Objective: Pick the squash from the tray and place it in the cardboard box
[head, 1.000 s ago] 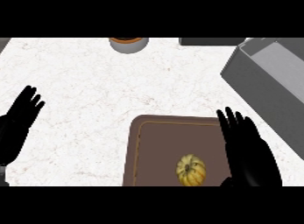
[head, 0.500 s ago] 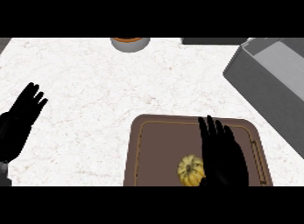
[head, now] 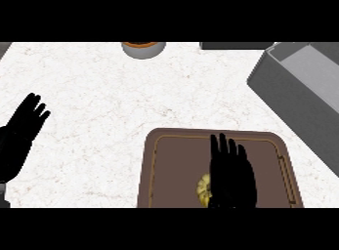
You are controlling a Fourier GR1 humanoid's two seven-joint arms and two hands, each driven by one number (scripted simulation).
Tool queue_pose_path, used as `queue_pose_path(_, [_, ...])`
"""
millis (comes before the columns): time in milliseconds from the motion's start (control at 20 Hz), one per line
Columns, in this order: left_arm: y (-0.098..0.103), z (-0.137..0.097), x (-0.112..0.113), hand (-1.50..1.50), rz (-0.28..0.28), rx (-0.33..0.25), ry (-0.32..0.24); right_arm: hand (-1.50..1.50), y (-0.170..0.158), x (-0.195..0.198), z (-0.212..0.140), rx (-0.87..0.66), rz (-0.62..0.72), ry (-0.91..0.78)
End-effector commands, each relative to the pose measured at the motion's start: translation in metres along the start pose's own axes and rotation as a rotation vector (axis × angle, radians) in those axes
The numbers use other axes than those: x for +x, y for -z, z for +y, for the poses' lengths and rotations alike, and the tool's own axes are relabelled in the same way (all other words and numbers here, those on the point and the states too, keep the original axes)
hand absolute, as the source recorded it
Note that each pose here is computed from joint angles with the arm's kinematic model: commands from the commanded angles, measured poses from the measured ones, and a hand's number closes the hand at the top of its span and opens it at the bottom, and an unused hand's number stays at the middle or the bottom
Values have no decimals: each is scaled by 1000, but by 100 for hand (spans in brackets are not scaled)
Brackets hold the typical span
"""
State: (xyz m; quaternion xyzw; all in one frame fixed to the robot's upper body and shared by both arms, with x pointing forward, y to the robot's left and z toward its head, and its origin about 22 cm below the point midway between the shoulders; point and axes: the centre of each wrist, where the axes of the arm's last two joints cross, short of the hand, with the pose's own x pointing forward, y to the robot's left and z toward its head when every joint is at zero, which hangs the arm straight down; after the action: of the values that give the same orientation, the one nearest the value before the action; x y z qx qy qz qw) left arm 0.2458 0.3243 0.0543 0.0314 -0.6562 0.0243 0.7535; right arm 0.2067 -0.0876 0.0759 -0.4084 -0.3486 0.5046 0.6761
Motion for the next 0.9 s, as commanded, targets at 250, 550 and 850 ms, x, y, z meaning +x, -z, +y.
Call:
queue_pose_path(250, [0,-12,-8,0,11,-22,-15,-150,-15,29,-11,7,223,-117])
queue_pose_path(550, [4,-6,5,0,-10,-12,3,-150,-18,31,-6,-11,222,-155])
queue_pose_path(850, [-1,-3,-3,0,6,-23,-10,-150,-7,27,-4,24,274,-214])
